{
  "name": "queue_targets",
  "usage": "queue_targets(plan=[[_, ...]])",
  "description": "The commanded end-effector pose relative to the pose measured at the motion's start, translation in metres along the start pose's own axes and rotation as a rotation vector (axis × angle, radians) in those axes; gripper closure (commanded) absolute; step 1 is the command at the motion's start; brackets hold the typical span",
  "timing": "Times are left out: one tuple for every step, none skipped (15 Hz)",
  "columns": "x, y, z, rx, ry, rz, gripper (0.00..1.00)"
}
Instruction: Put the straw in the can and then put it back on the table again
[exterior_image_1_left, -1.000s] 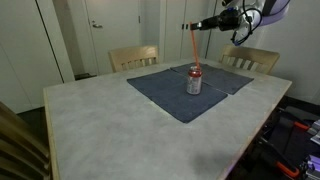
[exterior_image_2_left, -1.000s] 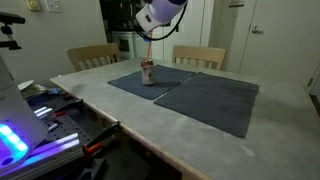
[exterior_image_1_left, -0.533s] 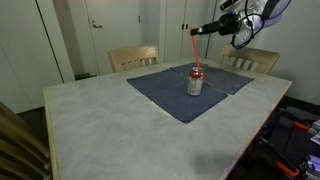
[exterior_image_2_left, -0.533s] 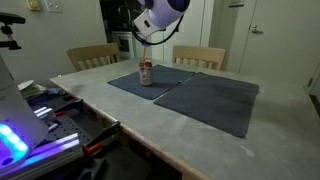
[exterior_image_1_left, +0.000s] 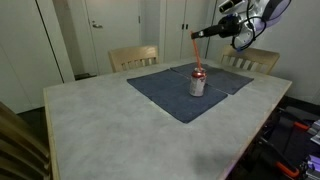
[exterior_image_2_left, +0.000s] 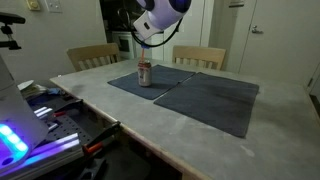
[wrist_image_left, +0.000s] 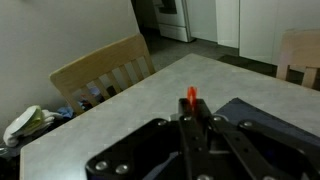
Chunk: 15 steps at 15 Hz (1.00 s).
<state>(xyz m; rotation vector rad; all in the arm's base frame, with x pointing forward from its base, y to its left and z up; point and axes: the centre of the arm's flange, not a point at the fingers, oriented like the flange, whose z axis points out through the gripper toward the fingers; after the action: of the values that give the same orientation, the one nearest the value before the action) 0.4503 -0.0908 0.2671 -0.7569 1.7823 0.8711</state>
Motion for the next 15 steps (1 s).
queue_targets(plan=[[0.007,0.0,-0.005,-0.019,0.0,-0.021,0.77],[0.007,0.0,-0.005,-0.021,0.003,-0.022,0.62],[0.006,0.0,-0.005,-0.023,0.005,-0.023,0.61],[0.006,-0.001,-0.004,-0.024,0.007,-0.023,0.56],[0.005,-0.001,-0.004,-0.024,0.009,-0.023,0.48],[0.004,-0.001,-0.004,-0.024,0.01,-0.024,0.42],[0.004,-0.001,-0.005,-0.024,0.011,-0.024,0.33],[0.004,0.0,-0.005,-0.023,0.014,-0.024,0.27],[0.004,0.0,-0.006,-0.023,0.014,-0.024,0.19],[0.003,0.0,-0.006,-0.022,0.016,-0.025,0.13],[0.002,0.0,-0.007,-0.023,0.019,-0.026,0.05],[0.0,0.0,-0.008,-0.024,0.024,-0.027,0.02],[-0.001,0.0,-0.008,-0.026,0.029,-0.028,0.0],[-0.004,-0.001,-0.009,-0.028,0.038,-0.032,0.0],[-0.006,-0.001,-0.009,-0.029,0.045,-0.036,0.0]])
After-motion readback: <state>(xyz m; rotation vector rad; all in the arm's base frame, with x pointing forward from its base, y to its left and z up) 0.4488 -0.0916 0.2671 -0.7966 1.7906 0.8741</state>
